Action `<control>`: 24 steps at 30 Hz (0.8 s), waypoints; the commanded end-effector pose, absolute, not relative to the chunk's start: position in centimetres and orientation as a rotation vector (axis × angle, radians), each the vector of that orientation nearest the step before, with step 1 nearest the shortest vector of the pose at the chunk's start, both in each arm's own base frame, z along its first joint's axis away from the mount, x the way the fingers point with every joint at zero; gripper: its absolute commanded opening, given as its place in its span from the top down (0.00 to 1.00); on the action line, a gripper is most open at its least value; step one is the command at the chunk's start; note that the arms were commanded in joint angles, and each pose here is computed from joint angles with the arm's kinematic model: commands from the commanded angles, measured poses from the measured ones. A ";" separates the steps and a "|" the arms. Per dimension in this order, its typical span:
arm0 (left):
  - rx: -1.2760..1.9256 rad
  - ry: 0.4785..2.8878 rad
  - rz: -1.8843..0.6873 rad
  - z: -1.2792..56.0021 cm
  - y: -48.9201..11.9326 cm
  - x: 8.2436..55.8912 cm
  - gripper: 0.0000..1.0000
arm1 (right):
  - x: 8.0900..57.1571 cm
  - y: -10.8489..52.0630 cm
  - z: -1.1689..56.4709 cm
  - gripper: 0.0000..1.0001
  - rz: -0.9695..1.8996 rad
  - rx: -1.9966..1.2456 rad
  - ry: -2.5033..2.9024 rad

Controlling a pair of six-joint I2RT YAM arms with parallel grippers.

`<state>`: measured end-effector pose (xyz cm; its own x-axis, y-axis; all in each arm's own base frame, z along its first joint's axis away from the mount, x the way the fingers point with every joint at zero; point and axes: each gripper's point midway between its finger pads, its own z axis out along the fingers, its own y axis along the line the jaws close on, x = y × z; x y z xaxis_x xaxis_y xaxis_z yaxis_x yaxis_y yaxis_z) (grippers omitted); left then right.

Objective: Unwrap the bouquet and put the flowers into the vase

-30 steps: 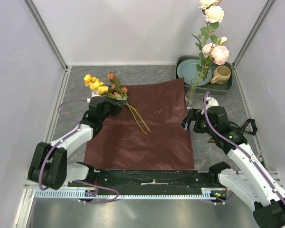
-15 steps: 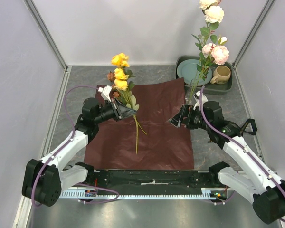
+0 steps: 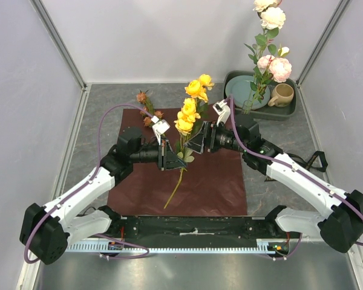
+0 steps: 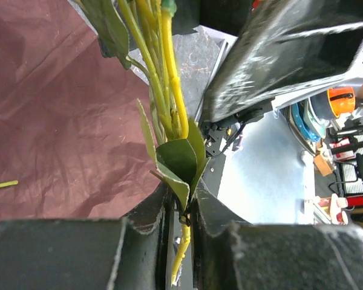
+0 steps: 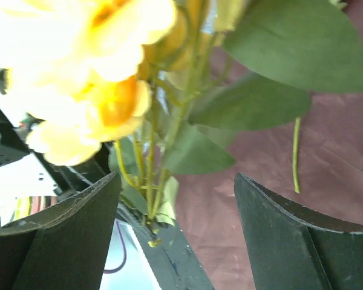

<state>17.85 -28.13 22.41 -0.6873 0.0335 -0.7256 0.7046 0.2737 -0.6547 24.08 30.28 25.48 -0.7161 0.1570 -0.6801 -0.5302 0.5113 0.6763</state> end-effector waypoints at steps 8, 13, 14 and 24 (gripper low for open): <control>0.801 1.838 -1.431 24.4 -28.2 17.3 0.92 | 24.3 33.4 30.6 0.37 1.402 -0.345 1.847; 0.803 1.849 -1.433 24.2 -28.2 17.2 0.92 | 24.9 32.7 31.1 0.44 1.333 -0.304 1.834; 0.806 1.849 -1.437 24.2 -28.2 17.1 0.92 | 24.9 32.7 31.1 0.47 1.335 -0.299 1.836; 0.817 1.916 -1.393 24.1 -28.2 17.2 0.87 | 25.1 33.0 31.3 0.74 1.330 -0.267 1.824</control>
<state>16.99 -27.95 22.32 -0.6755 0.0974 -0.7309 0.7251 0.2678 -0.6344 24.73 32.79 27.36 -0.6865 0.2242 -0.6917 -0.5561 0.4510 0.6981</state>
